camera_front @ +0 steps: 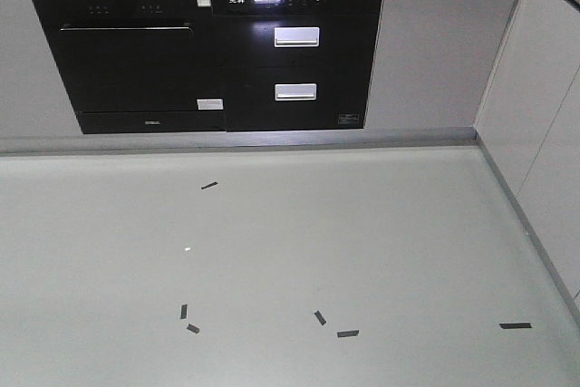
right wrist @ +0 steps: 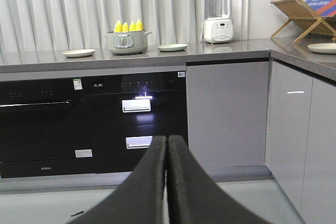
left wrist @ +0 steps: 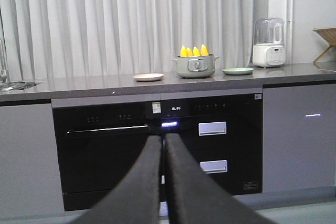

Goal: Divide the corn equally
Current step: 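Drive the base toward the counter with the pot and plates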

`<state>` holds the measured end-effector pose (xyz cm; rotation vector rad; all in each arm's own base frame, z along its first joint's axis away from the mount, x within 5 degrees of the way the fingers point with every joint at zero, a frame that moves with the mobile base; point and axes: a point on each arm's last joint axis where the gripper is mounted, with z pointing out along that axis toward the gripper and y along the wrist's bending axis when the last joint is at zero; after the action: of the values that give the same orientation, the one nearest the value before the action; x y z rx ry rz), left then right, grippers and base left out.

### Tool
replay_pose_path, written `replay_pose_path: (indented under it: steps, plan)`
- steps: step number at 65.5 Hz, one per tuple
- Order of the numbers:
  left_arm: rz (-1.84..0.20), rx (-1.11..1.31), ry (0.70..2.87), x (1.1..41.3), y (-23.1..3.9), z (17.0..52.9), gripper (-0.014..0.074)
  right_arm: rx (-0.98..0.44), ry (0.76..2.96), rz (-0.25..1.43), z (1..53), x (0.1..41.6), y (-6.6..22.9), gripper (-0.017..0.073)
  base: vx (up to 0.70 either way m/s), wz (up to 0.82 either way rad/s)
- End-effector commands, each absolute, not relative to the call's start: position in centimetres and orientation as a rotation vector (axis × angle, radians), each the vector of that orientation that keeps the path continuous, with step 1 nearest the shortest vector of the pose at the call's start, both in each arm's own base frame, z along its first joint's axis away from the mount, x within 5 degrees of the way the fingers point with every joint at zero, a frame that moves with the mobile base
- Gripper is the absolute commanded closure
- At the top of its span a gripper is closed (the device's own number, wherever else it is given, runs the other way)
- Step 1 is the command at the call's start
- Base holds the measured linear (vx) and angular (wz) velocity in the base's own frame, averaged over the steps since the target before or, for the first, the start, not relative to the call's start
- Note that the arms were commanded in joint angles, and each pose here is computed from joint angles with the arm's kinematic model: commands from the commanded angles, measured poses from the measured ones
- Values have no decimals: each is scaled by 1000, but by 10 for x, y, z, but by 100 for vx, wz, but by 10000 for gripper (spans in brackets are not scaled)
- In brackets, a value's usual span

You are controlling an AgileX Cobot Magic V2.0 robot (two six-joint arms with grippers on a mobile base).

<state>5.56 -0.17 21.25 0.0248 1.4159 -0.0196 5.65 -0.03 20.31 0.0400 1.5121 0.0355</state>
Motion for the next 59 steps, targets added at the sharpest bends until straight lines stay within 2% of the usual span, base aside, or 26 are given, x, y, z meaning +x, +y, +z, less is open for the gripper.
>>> replay_pose_path:
  steps: [1, 59]
  plan:
    - [-30, 15, 1336, 54, -2, 215, 600, 35, 1443, 33, 207, 56, 0, 570, 0, 0]
    - [-30, 15, 1336, 54, -2, 215, 600, 35, 1443, 33, 207, 56, 0, 570, 0, 0]
